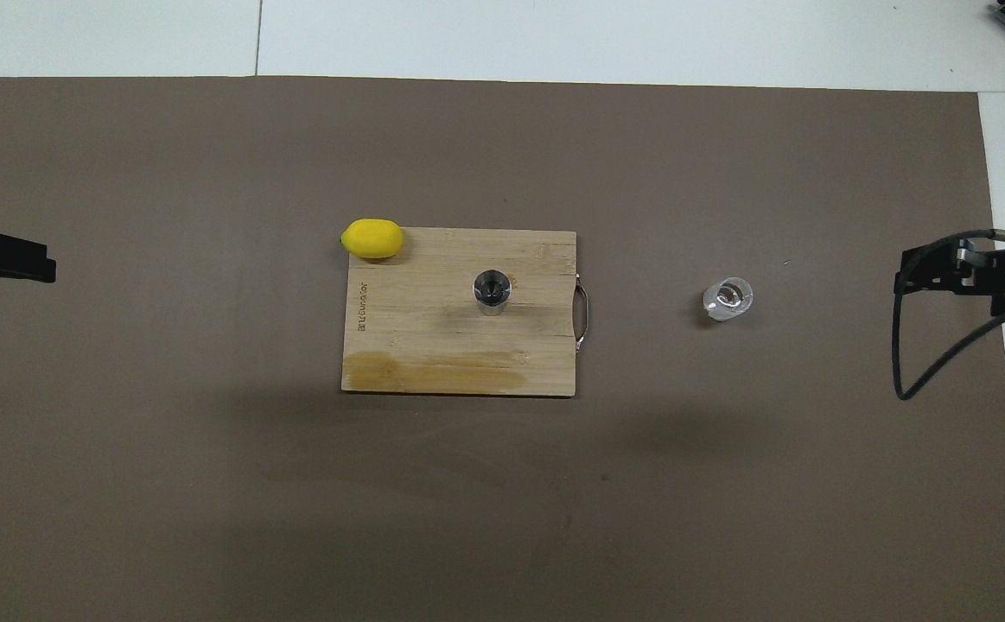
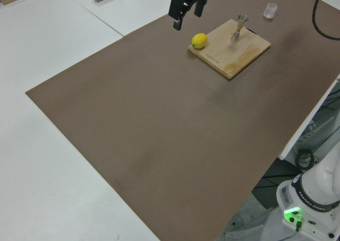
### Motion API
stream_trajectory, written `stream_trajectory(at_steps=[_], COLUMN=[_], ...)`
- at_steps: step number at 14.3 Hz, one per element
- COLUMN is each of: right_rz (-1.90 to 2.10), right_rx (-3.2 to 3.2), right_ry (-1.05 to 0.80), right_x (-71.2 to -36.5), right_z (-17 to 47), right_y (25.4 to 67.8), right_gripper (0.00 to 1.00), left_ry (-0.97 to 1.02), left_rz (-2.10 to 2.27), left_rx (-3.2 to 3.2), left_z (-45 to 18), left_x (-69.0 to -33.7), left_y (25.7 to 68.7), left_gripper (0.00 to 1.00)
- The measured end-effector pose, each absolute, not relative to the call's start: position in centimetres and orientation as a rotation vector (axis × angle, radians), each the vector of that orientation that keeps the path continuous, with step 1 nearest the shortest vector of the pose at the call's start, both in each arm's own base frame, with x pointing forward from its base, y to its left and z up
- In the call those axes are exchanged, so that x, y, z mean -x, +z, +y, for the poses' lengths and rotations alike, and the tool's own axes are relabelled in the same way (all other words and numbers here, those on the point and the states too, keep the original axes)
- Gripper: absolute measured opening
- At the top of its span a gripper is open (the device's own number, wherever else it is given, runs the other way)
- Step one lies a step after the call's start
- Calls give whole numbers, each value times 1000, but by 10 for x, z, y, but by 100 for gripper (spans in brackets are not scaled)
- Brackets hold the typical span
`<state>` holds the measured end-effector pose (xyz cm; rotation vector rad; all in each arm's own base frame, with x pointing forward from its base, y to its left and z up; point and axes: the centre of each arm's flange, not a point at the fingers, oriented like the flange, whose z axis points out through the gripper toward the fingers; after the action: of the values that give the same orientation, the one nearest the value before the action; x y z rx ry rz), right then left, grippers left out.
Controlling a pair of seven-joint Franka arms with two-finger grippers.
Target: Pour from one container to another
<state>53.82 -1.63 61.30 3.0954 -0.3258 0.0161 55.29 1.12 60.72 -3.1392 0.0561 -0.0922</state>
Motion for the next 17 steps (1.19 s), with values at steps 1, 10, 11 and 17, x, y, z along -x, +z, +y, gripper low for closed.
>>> stream_trajectory(at_steps=[1, 10, 11, 17], right_rz=[-303, -315, -322, -299], right_rx=[-3095, -3090, -3094, -3102], right_ry=[11, -31, -32, -31], right_x=[-537, -537, -537, -537], right_z=[-19, -16, -14, 7], right_y=[621, 626, 626, 626], right_gripper=[100, 100, 100, 100], left_ry=[-92, -93, -93, -93], left_rz=[56, 54, 54, 53], left_rx=[3139, 3139, 3139, 3139], left_z=[11, 11, 11, 11], left_x=[-553, -553, -553, -553], left_y=[607, 607, 607, 607], left_gripper=[100, 100, 100, 100])
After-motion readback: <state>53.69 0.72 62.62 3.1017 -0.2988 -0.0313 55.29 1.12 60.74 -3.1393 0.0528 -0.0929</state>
